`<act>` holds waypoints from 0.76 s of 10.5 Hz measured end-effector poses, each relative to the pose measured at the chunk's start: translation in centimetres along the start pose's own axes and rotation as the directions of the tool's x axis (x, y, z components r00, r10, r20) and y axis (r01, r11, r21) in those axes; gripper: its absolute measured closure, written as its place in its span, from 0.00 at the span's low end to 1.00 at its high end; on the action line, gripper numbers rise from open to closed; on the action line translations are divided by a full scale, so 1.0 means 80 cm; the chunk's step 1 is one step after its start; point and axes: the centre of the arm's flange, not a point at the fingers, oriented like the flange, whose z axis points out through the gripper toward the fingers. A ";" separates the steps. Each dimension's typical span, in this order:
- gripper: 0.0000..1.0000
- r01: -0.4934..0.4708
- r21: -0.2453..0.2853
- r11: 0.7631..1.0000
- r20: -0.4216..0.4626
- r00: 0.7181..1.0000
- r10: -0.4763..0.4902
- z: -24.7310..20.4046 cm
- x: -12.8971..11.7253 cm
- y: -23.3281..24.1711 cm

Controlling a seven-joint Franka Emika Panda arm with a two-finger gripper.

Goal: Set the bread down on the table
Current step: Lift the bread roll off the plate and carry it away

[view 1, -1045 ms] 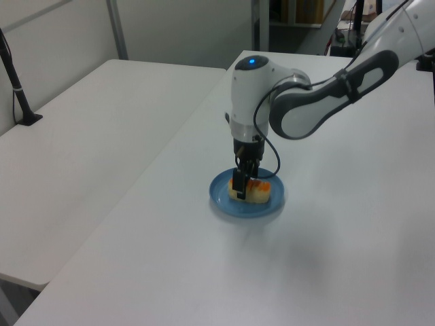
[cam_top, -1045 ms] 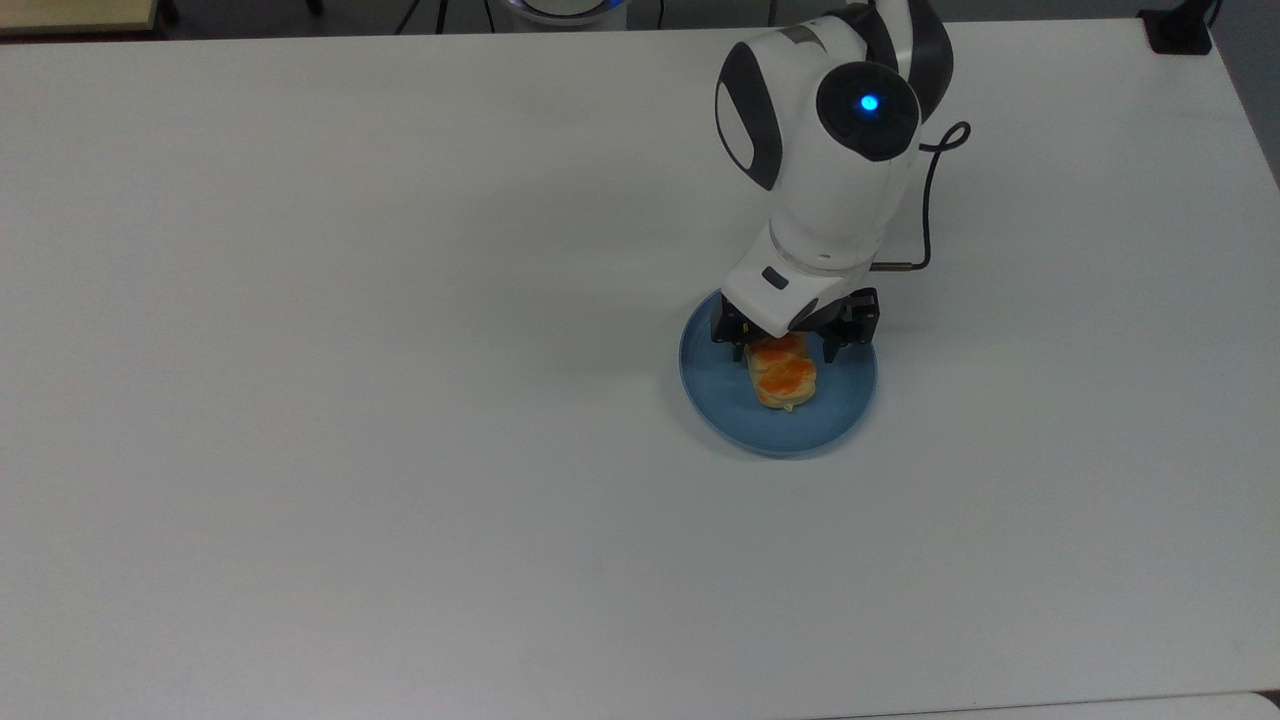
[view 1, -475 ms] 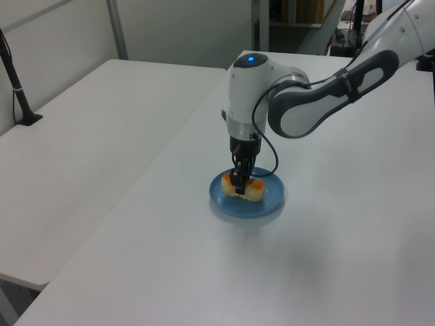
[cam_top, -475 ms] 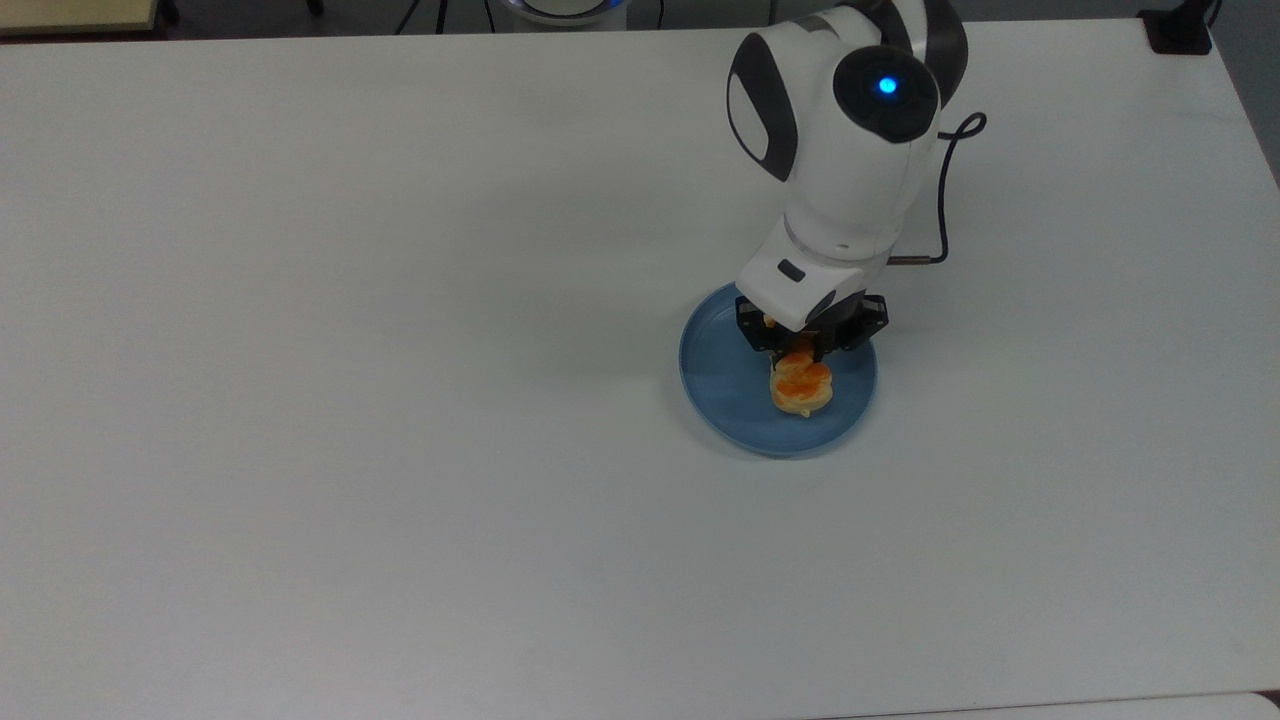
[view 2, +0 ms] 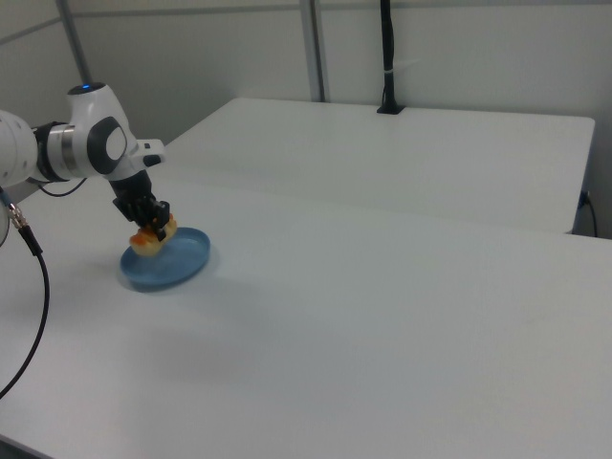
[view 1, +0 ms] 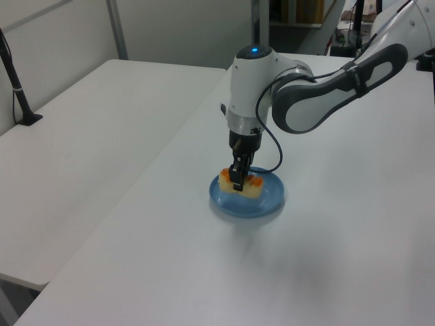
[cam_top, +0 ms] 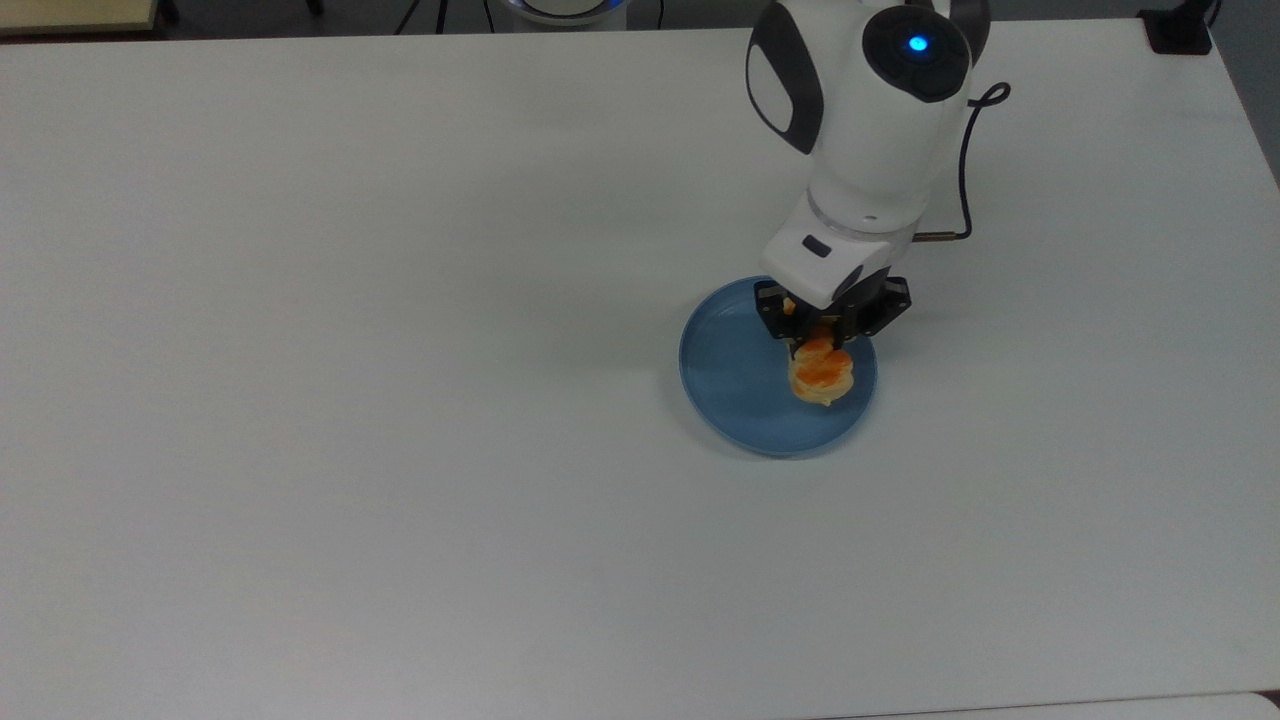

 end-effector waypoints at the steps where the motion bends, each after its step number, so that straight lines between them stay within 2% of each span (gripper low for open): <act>1: 0.66 -0.021 -0.008 1.000 -0.007 1.000 0.021 -0.003 0.008 0.022; 6: 0.65 -0.088 -0.053 0.995 0.032 0.995 0.090 -0.029 0.036 0.196; 8: 0.65 -0.077 -0.069 0.995 0.036 0.996 0.079 -0.033 0.042 0.295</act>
